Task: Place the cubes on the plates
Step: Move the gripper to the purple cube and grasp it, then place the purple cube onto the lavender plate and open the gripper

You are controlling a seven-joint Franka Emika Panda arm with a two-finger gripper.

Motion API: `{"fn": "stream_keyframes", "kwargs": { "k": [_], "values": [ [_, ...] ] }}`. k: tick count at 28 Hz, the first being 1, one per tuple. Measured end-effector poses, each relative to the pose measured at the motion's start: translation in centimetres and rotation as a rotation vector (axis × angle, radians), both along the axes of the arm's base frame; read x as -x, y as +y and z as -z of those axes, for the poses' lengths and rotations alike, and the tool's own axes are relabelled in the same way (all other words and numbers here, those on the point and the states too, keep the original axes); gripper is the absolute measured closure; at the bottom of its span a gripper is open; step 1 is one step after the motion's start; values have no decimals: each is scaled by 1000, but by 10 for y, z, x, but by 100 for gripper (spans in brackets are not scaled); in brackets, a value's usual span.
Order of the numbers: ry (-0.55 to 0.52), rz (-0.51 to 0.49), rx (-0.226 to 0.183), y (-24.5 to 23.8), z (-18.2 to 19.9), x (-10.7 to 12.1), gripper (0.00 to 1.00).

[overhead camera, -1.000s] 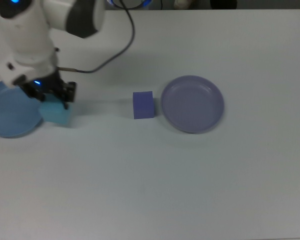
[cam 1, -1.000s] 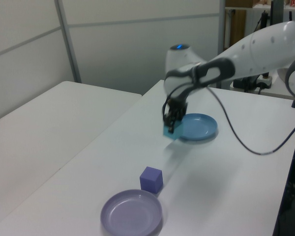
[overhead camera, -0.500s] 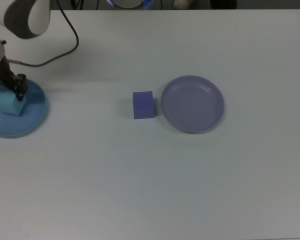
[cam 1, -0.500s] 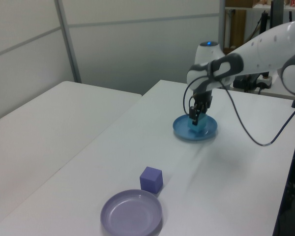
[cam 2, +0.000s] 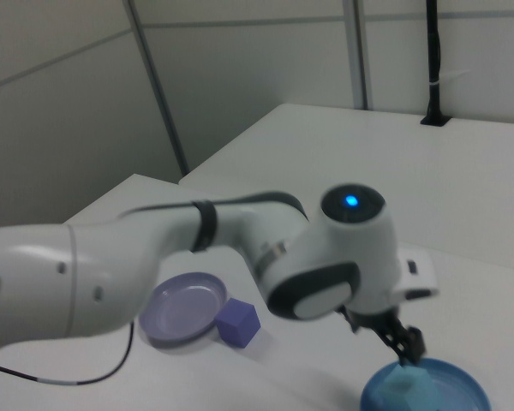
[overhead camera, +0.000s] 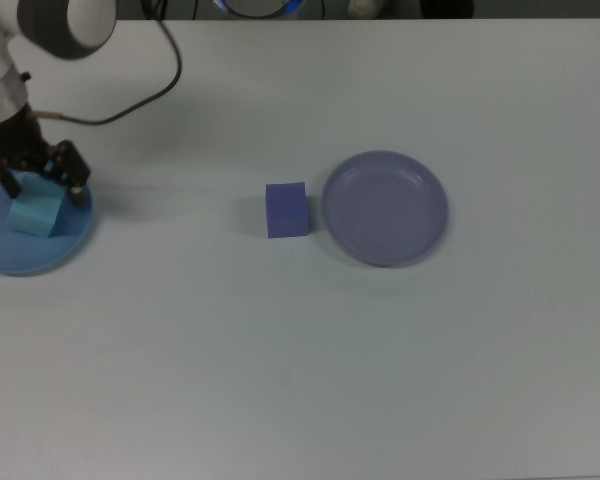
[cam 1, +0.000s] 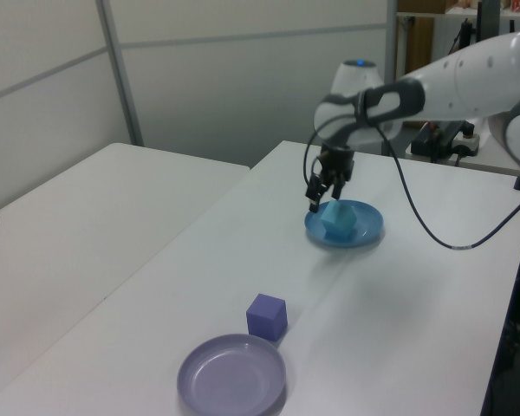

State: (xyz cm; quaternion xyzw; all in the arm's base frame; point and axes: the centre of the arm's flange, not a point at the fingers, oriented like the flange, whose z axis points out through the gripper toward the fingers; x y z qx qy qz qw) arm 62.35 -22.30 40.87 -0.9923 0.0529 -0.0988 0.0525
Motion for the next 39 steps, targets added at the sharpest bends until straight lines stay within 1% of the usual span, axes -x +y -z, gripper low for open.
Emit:
{"fn": "stream_keyframes", "kwargs": {
  "k": [4,7,11,17,21,29,34,39],
  "values": [
    [27,-45,-54,47,-35,2,0],
    [50,-65,-75,79,-45,2,0],
    [84,-97,-90,126,-36,-2,0],
    [156,-148,-100,194,-5,-2,0],
    [182,-157,-89,229,10,-2,0],
    [206,-168,-21,281,41,5,0],
    [224,-176,19,304,61,8,0],
    [230,-184,38,310,75,7,0]
  ]
}}
